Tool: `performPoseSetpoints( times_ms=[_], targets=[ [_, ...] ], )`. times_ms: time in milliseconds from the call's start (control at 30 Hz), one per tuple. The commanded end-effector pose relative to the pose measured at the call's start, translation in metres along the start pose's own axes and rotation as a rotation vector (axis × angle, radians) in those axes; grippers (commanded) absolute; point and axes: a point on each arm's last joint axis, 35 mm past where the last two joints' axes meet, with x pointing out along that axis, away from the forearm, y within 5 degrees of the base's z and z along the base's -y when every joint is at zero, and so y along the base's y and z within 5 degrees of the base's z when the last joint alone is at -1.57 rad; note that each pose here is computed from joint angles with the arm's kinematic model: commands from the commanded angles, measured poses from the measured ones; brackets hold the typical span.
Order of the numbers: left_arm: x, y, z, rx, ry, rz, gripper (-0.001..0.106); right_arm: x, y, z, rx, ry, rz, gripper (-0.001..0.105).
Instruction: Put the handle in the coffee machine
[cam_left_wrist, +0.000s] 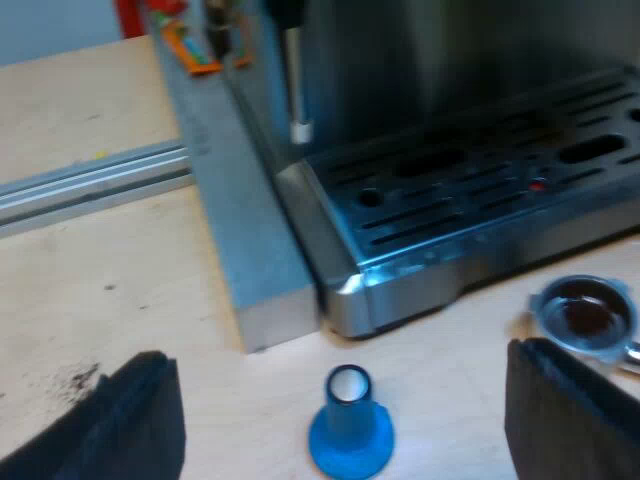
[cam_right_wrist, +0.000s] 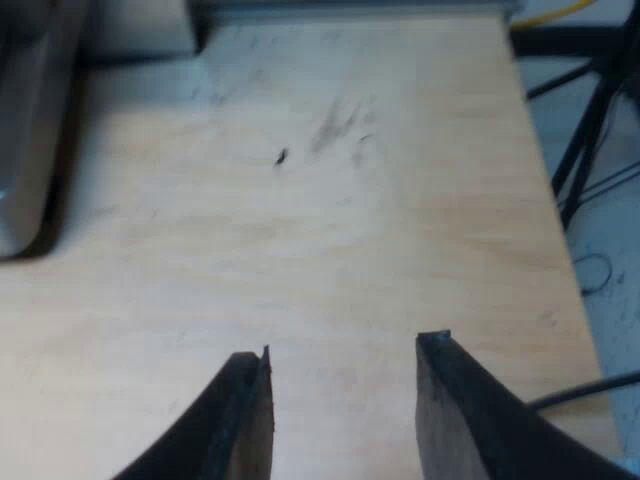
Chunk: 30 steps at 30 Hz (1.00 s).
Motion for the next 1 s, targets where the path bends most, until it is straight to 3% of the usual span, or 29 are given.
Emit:
performPoseSetpoints(
  times_ms=[33, 367, 467, 733, 833, 900, 1000],
  targets=[
    [-0.001, -0.002, 0.007, 0.005, 0.013, -0.047, 0.068, -0.008, 0.0, 0.009, -0.033, 0.049, 0.078, 0.038],
    [0.008, -0.008, 0.016, 0.072, 0.113, -0.255, 0.068, -0.02, 0.0, 0.042, -0.134, 0.223, 0.32, 0.038],
    [0.009, -0.011, 0.016, 0.101, 0.136, -0.34, 0.068, -0.018, 0.002, 0.061, -0.171, 0.295, 0.44, 0.038],
    [0.008, -0.019, 0.014, 0.155, 0.188, -0.548, 0.068, -0.005, 0.013, 0.085, -0.251, 0.39, 0.558, 0.038],
    [0.011, -0.022, 0.014, 0.179, 0.222, -0.598, 0.068, 0.004, 0.025, 0.101, -0.337, 0.437, 0.617, 0.038],
    [0.013, -0.022, 0.014, 0.186, 0.232, -0.606, 0.068, 0.009, 0.03, 0.105, -0.354, 0.455, 0.623, 0.038],
    [0.021, -0.027, 0.015, 0.252, 0.271, -0.649, 0.068, 0.02, 0.048, 0.112, -0.36, 0.491, 0.65, 0.038]
  ],
)
